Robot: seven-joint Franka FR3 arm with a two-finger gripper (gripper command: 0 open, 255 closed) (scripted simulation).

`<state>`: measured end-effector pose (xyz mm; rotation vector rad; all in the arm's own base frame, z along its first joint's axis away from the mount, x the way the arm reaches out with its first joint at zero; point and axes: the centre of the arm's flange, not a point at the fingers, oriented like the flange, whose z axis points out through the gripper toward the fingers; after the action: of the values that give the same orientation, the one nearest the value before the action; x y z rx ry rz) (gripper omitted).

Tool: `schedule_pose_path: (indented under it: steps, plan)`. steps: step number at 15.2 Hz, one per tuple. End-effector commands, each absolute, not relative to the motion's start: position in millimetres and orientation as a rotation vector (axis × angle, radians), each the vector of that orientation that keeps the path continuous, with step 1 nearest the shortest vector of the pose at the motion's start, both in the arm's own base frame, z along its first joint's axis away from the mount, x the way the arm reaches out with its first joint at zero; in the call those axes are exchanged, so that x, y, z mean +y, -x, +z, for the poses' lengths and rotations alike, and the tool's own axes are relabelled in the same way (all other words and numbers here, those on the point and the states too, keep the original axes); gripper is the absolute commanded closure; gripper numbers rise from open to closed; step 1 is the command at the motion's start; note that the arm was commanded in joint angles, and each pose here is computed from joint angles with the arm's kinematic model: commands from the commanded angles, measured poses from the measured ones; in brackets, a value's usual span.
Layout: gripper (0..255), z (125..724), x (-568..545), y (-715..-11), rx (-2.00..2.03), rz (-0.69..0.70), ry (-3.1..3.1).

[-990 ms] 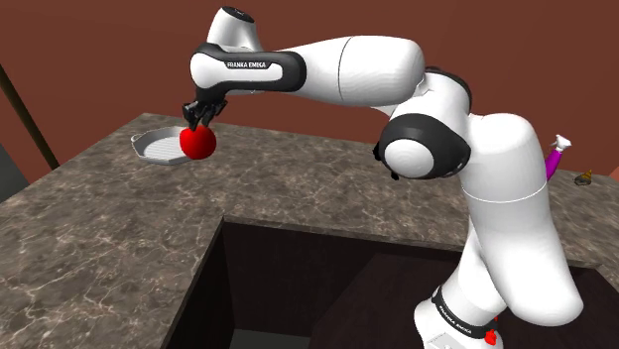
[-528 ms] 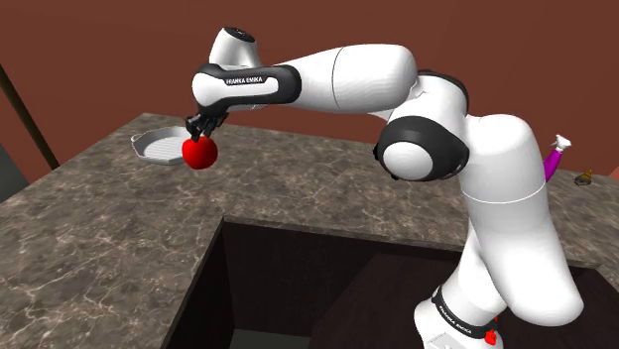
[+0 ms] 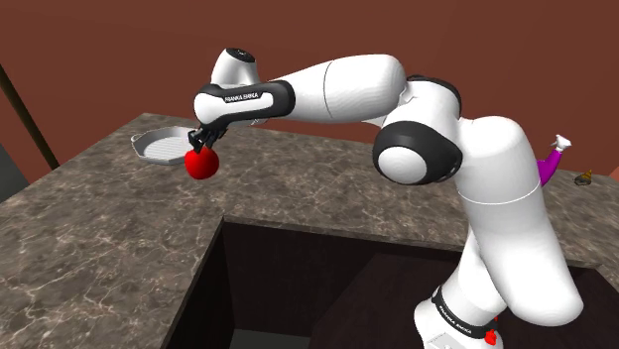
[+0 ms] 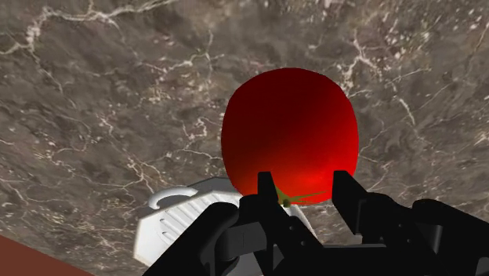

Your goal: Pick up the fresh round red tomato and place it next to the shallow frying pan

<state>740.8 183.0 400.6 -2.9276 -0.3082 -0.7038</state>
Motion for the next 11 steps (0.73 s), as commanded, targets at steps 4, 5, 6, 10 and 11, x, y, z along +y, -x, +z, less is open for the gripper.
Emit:
schedule_pose_path:
  steps: [4,5,6,10,11]
  plan:
    - [255,381.9,184.0,-740.3,-0.308,-0.705,2.927]
    - [255,381.9,184.0,-740.3,-0.308,-0.705,2.927]
    - [255,381.9,184.0,-740.3,-0.308,-0.705,2.927]
    - [255,381.9,184.0,-740.3,-0.308,-0.705,2.927]
    - [255,381.9,184.0,-740.3,-0.308,-0.705,2.927]
